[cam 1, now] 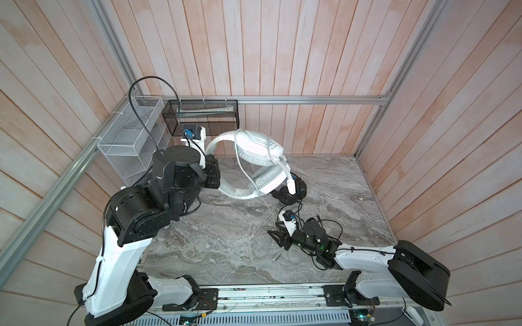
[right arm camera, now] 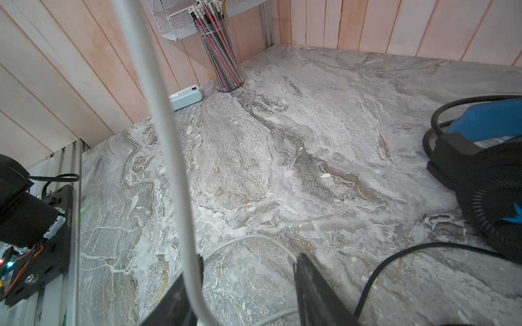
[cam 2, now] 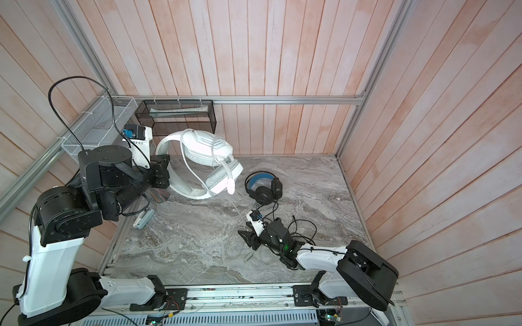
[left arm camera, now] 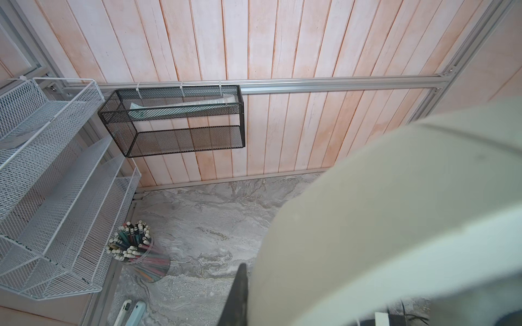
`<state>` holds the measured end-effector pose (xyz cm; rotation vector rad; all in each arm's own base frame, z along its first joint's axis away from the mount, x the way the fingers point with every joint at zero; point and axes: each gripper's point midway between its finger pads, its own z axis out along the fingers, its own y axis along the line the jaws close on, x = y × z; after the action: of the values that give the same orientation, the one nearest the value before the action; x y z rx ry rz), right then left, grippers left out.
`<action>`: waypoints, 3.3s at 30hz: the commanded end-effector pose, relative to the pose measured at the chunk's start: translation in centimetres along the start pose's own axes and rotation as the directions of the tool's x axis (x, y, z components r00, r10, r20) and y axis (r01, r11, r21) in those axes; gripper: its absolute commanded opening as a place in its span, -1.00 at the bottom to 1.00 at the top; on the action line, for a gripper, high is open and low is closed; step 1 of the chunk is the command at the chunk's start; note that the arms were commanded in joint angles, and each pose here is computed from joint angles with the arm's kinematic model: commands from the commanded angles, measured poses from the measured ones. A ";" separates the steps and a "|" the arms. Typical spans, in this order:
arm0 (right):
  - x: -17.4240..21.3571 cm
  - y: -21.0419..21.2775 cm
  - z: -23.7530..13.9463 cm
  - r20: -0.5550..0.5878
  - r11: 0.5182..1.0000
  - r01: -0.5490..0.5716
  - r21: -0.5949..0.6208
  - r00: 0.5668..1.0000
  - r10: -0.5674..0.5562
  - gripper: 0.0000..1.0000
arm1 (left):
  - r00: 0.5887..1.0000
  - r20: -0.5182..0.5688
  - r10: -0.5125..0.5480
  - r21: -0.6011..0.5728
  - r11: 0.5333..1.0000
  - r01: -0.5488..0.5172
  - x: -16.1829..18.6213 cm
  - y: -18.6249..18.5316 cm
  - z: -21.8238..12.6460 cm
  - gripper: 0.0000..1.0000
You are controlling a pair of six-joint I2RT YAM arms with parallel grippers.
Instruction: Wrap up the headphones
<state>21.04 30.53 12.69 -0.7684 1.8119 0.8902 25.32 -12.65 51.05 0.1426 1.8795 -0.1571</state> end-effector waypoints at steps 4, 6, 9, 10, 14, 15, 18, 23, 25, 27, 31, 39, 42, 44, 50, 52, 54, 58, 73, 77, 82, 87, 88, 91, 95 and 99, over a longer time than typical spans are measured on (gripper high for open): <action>2.1 -0.3 -0.7 -0.022 0.999 -0.038 0.000 0.999 0.038 -0.32 | 0.993 0.103 -0.064 0.005 0.998 0.064 -2.9 0.2 -0.9 -1.00; 1.9 -0.3 -0.8 -0.022 0.999 -0.045 0.007 0.999 0.045 -0.58 | 0.993 0.103 -0.056 -0.011 0.998 0.057 -2.7 0.4 -0.8 -1.00; 1.4 0.8 -0.7 -0.051 0.999 -0.032 -0.018 0.998 0.031 -0.97 | 0.995 0.099 -0.033 -0.081 0.996 0.041 -2.3 1.2 -0.2 -1.00; 1.1 1.8 -0.7 -0.065 0.999 -0.006 -0.034 0.998 0.004 -1.00 | 0.995 0.094 -0.022 -0.113 0.993 0.033 -2.1 1.5 0.2 -1.00; 0.6 6.9 -0.9 -0.137 0.985 0.115 -0.130 0.982 -0.132 -1.00 | 0.999 0.050 0.004 -0.205 0.979 0.006 -0.8 2.6 2.4 -1.00; 1.1 8.4 -1.0 -0.168 0.975 0.124 -0.184 0.973 -0.156 -1.00 | 0.999 0.033 -0.014 -0.213 0.977 0.021 -0.4 3.2 3.2 -1.00; 1.9 11.9 -1.5 -0.228 0.946 0.150 -0.287 0.949 -0.220 -1.00 | 0.998 0.009 -0.067 -0.247 0.967 0.068 0.3 5.5 5.1 -1.00; 1.5 16.6 -2.6 -0.249 0.899 0.264 -0.349 0.899 -0.361 -1.00 | 0.998 -0.043 -0.038 -0.339 0.940 0.021 2.5 7.2 7.5 -1.00; -0.8 17.6 -3.4 -0.218 0.885 0.314 -0.344 0.890 -0.400 -1.00 | 0.996 -0.090 0.001 -0.371 0.928 -0.035 4.6 7.4 8.9 -1.00; -3.5 18.1 -4.5 -0.190 0.872 0.360 -0.332 0.880 -0.435 -1.00 | 0.988 -0.150 0.032 -0.393 0.915 -0.090 7.5 7.6 10.6 -1.00; -7.6 17.9 -6.2 -0.196 0.843 0.454 -0.288 0.834 -0.516 -1.00 | 0.960 -0.272 0.073 -0.391 0.903 -0.180 13.6 7.6 12.9 -1.00; -13.7 16.4 -9.3 -0.147 0.801 0.574 -0.169 0.789 -0.597 -1.00 | 0.892 -0.375 0.253 -0.319 0.868 -0.380 21.6 5.0 13.3 -1.00; -15.2 15.8 -10.1 -0.135 0.787 0.603 -0.127 0.776 -0.616 -1.00 | 0.852 -0.400 0.337 -0.296 0.833 -0.468 23.7 3.8 13.0 -1.00; -15.6 15.3 -10.4 -0.141 0.776 0.623 -0.103 0.763 -0.631 -1.00 | 0.837 -0.409 0.363 -0.281 0.823 -0.494 24.6 3.4 12.7 -1.00; -16.4 13.5 -11.5 -0.145 0.760 0.649 -0.032 0.750 -0.646 -1.00 | 0.838 -0.352 0.417 -0.254 0.819 -0.515 25.4 2.8 11.4 -1.00; -16.6 12.7 -11.7 -0.137 0.761 0.648 -0.008 0.753 -0.643 -1.00 | 0.831 -0.330 0.447 -0.233 0.815 -0.531 25.5 2.5 11.0 -1.00; -17.0 12.0 -11.6 -0.126 0.768 0.640 0.008 0.763 -0.634 -1.00 | 0.840 -0.298 0.453 -0.211 0.827 -0.521 25.5 1.9 10.5 -1.00; -18.3 11.0 -10.5 -0.101 0.783 0.622 0.019 0.780 -0.617 -1.00 | 0.839 -0.238 0.489 -0.155 0.834 -0.530 26.0 0.4 9.7 -1.00; -22.7 4.8 -5.6 -0.018 0.844 0.502 0.189 0.861 -0.509 -1.00 | 0.886 -0.092 0.455 -0.089 0.882 -0.463 25.1 -1.6 7.1 -1.00; -23.5 3.6 -4.4 -0.005 0.857 0.468 0.215 0.878 -0.479 -1.00 | 0.917 -0.039 0.397 -0.037 0.917 -0.398 24.7 -1.7 6.2 -1.00; -24.2 3.5 -2.7 0.010 0.872 0.449 0.192 0.888 -0.459 -1.00 | 0.916 -0.055 0.399 -0.018 0.916 -0.400 25.2 -2.2 6.5 -1.00; -24.3 2.8 -2.3 0.047 0.876 0.431 0.215 0.892 -0.450 -1.00 | 0.918 -0.056 0.392 -0.007 0.920 -0.393 25.3 -2.4 6.5 -1.00; -24.2 1.9 -2.1 0.043 0.877 0.418 0.237 0.898 -0.439 -1.00 | 0.920 -0.051 0.389 -0.001 0.921 -0.389 25.3 -2.5 6.5 -1.00; -23.1 -0.3 -1.1 0.018 0.893 0.372 0.252 0.921 -0.389 -1.00 | 0.925 -0.038 0.377 0.003 0.926 -0.377 25.0 -2.5 6.3 -1.00; -21.0 -1.3 -0.5 0.009 0.903 0.341 0.259 0.935 -0.356 -1.00 | 0.933 -0.024 0.360 -0.018 0.933 -0.360 24.5 -1.9 5.9 -1.00; -19.6 -2.2 0.2 0.002 0.913 0.309 0.264 0.947 -0.321 -1.00 | 0.944 0.011 0.329 -0.009 0.944 -0.329 23.8 -1.7 5.4 -1.00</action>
<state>28.38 32.18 28.98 -0.9445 1.6841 0.4243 22.97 -14.59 25.10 0.5197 1.8584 0.1790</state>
